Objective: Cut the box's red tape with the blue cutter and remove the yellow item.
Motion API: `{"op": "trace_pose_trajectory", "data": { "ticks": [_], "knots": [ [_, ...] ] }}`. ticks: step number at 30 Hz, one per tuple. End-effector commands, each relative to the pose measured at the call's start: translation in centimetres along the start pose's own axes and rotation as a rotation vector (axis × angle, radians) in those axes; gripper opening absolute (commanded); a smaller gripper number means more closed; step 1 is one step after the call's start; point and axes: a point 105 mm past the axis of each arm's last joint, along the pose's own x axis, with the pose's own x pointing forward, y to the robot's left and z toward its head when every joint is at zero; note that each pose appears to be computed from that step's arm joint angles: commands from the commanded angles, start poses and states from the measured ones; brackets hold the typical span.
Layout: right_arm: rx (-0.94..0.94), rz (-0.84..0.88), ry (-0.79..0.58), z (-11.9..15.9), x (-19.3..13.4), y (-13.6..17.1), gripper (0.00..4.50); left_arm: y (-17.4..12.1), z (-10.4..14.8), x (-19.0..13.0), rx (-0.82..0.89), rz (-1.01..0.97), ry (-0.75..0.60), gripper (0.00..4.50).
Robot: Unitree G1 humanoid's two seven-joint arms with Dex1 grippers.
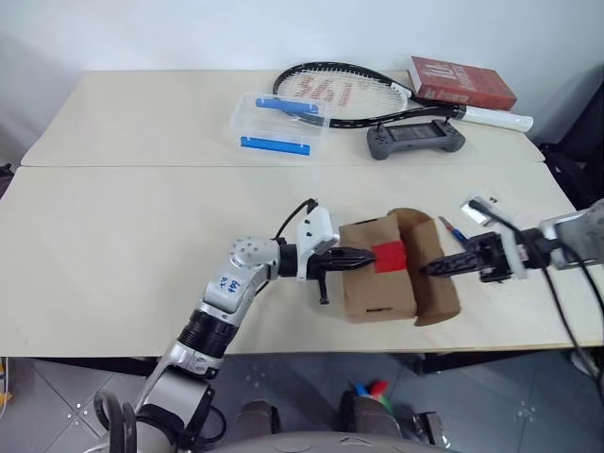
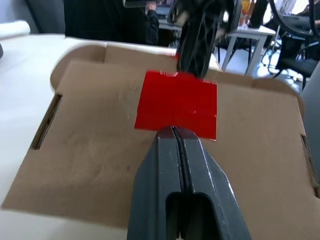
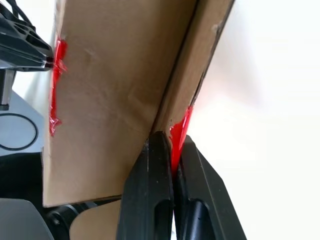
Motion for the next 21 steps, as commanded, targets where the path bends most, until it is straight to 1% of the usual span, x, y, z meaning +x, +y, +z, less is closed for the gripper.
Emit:
{"op": "trace_pose_trajectory", "data": {
  "ticks": [1,7,11,14,21],
  "knots": [
    [-0.05,-0.012,0.001,0.7,-1.5,1.0,0.03,-0.8,0.5,1.1,0.031,-0.032,-0.022,0.0],
    [-0.105,-0.132,0.04,1.8,-2.6,1.1,0.03,-2.1,0.5,2.5,0.008,-0.058,-0.059,0.0],
    [-0.156,-0.2,0.07,2.9,-3.2,1.6,0.03,-2.8,0.0,3.1,-0.028,-0.056,-0.075,0.0],
    [-0.196,-0.241,0.117,3.2,-3.5,2.2,0.03,-3.3,-0.5,3.0,-0.045,-0.059,-0.069,0.0],
    [-0.24,-0.254,0.173,3.6,-3.5,3.4,0.03,-2.4,-1.2,1.9,-0.049,0.007,-0.036,0.0]
  ]
}}
